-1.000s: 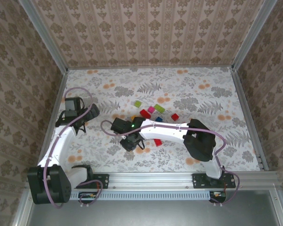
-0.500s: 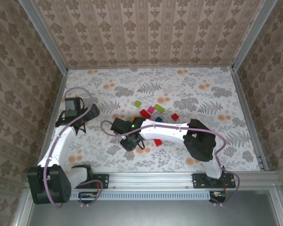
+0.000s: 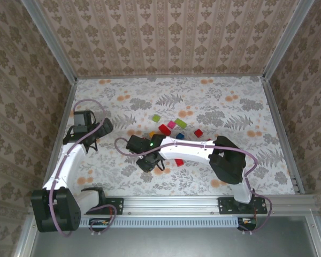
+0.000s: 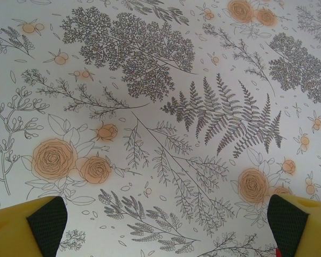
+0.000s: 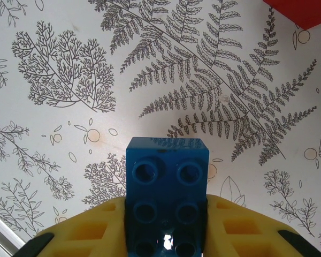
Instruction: Assemble a carrot with lego
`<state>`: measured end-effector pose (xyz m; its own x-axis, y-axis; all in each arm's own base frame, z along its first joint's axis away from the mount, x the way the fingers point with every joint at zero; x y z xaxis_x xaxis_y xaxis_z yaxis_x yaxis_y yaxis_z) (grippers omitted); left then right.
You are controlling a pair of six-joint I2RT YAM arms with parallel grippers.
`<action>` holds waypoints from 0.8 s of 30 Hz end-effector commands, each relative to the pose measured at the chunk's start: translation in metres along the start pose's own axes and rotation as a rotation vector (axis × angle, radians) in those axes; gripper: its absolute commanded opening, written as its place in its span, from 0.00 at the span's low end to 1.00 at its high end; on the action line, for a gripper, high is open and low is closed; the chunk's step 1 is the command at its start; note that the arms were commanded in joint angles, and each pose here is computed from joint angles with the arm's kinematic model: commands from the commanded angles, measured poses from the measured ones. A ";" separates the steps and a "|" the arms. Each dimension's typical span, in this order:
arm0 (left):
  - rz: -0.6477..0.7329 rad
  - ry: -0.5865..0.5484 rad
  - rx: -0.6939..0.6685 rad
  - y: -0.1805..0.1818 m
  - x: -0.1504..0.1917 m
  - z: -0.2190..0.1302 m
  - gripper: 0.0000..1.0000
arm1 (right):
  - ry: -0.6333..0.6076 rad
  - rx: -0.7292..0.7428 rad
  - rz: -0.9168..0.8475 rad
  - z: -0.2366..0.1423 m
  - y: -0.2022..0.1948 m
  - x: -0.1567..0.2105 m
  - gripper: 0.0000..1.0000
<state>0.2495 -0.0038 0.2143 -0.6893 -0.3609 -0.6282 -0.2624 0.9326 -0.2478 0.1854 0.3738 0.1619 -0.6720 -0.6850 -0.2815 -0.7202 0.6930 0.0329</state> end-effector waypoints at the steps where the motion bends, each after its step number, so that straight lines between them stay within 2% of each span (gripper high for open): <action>1: 0.011 -0.008 0.012 0.000 -0.004 -0.002 1.00 | 0.136 0.065 0.005 0.019 -0.005 0.028 0.32; 5: 0.012 -0.008 0.013 0.000 -0.003 -0.002 1.00 | 0.141 0.046 0.005 0.021 -0.002 0.031 0.32; 13: 0.008 -0.007 0.015 0.000 -0.003 -0.002 1.00 | 0.147 0.100 0.026 0.020 -0.007 0.036 0.32; 24: 0.011 -0.007 0.017 0.000 -0.003 -0.003 1.00 | 0.159 0.067 0.003 0.029 -0.003 0.037 0.31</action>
<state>0.2495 -0.0046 0.2143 -0.6916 -0.3608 -0.6257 -0.2561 0.9325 -0.2547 0.1799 0.3705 0.1589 -0.6818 -0.6688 -0.2964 -0.7050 0.7089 0.0224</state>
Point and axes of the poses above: each hand's point on the last joint's axis, 136 mm out from that joint toward the fingers, its own z axis out along the fingers, its own y axis along the line the jaws close on, x = y × z, the point moved 10 cm from there along -z, back along the fingers, and after that the axes turned 1 degree about z, right-handed, at the moved point
